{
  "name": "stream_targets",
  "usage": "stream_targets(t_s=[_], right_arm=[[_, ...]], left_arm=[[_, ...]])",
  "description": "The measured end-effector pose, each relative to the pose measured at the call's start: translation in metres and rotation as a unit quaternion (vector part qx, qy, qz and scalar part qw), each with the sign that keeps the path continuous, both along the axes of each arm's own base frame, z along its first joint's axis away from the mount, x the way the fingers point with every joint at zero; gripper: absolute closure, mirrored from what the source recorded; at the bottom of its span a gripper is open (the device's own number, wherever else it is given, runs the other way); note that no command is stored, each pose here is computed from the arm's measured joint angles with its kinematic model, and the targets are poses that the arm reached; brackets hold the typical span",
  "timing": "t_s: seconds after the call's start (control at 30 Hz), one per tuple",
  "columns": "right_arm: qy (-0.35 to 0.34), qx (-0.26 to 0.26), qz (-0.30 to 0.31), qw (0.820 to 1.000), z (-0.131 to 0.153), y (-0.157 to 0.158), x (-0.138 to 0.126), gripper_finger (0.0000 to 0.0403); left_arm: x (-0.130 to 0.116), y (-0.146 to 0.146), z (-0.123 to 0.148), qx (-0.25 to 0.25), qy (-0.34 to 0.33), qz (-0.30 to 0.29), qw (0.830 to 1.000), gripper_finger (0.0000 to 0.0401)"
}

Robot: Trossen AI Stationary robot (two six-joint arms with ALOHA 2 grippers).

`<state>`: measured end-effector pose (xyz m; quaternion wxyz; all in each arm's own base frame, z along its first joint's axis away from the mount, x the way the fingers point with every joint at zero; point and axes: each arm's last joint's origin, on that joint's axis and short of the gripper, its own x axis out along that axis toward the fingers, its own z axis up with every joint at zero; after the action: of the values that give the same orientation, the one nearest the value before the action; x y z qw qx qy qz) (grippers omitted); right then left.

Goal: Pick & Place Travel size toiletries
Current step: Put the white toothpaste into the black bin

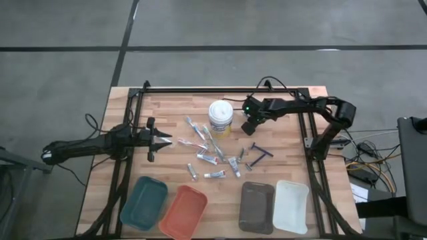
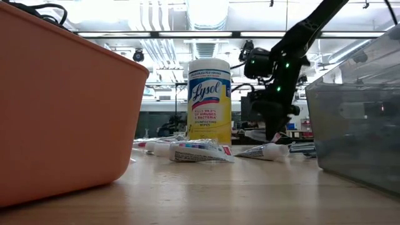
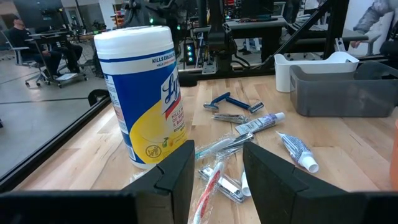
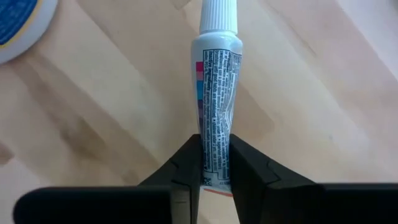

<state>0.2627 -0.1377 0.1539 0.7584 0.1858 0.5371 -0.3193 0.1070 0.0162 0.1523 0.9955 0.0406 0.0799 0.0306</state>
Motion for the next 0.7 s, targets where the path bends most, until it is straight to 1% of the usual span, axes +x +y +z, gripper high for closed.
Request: stream_targets(t_s=[0.1,0.2,0.5,0.7], right_arm=[[-0.005,-0.003,0.0,1.0,0.01,0.004,-0.008,0.0344],[-0.026,-0.013,0.0,1.0,0.023,0.009,-0.018,0.0344],[-0.09,-0.027,-0.026,0.995,0.054,0.033,-0.063,0.0344],[-0.148,-0.032,-0.046,0.987,0.068,0.051,-0.089,0.0344]], left_arm=[[0.0,0.0,0.0,0.0,0.0,0.0,1.0,0.0259],[0.0,0.0,0.0,0.0,0.0,0.0,1.0,0.0259],[0.0,0.0,0.0,0.0,0.0,0.0,1.0,0.0259],[0.0,0.0,0.0,0.0,0.0,0.0,1.0,0.0259]])
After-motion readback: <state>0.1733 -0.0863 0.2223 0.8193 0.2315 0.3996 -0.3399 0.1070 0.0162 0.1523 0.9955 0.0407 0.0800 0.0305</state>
